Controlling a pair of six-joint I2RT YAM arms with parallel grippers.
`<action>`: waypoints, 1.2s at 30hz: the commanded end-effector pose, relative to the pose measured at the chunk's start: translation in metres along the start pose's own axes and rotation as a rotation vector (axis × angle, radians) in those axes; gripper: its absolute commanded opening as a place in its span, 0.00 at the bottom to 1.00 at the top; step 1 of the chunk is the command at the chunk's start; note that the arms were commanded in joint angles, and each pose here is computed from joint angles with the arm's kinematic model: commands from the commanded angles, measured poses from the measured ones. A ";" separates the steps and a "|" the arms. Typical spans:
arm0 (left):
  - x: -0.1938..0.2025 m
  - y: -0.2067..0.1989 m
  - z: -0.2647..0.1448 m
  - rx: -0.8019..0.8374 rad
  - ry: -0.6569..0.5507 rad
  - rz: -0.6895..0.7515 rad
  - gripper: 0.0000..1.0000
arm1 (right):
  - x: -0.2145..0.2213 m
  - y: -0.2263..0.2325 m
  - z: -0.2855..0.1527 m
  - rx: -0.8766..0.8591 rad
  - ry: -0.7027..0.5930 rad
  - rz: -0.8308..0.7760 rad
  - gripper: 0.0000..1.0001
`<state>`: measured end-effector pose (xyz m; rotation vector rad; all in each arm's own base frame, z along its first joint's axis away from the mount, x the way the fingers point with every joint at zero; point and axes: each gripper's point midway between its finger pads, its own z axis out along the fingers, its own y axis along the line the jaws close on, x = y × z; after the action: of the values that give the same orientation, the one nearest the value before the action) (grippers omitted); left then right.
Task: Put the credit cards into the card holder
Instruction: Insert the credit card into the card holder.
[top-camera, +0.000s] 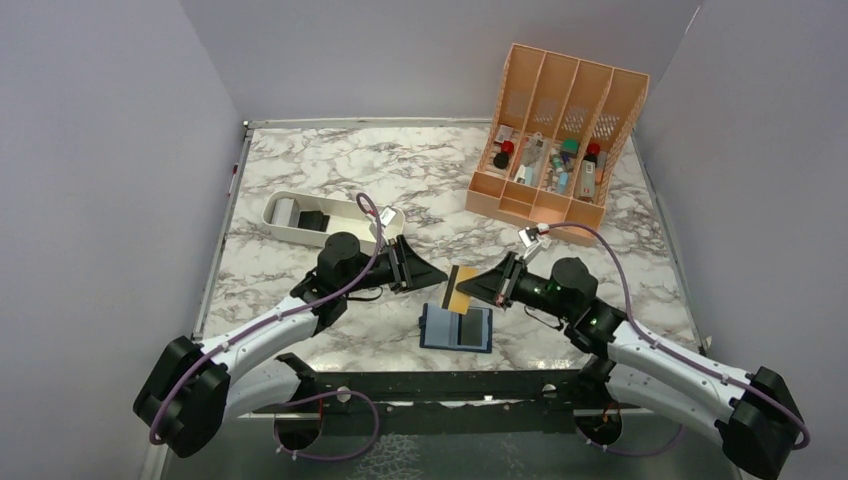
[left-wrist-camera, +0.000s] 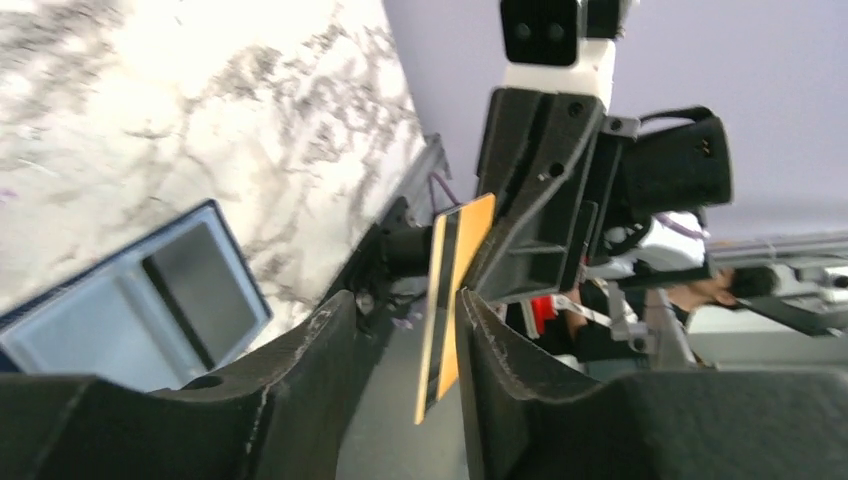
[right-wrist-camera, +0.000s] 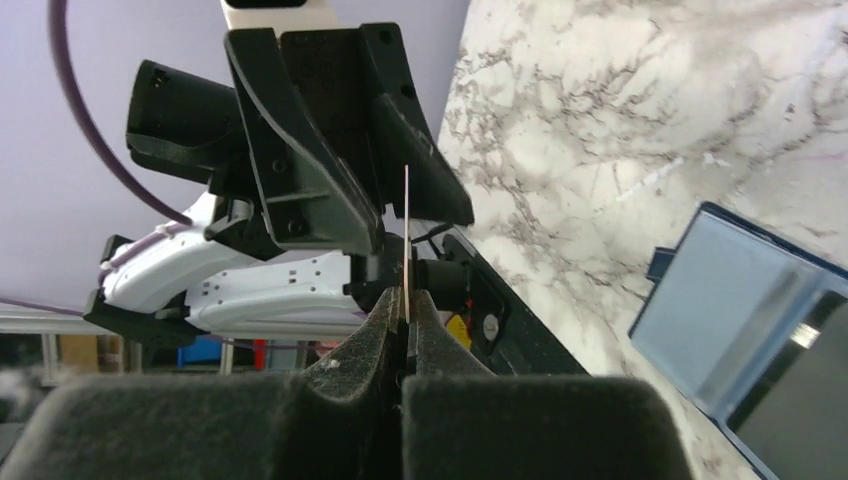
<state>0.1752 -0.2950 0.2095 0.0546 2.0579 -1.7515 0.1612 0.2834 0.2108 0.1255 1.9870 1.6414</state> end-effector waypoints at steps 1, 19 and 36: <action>-0.012 0.032 0.001 -0.161 -0.059 0.103 0.47 | 0.010 -0.036 -0.011 0.130 0.014 -0.054 0.01; 0.025 0.129 -0.020 -0.582 0.053 0.248 0.26 | 0.041 -0.145 -0.019 0.476 0.140 -0.107 0.01; 0.075 0.164 -0.013 -0.626 0.174 0.239 0.13 | 0.040 -0.147 -0.011 0.423 0.084 -0.062 0.01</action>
<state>0.1510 -0.2659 0.0358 0.2678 2.5390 -0.9372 0.1537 0.2487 0.0535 0.1315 2.4129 1.1589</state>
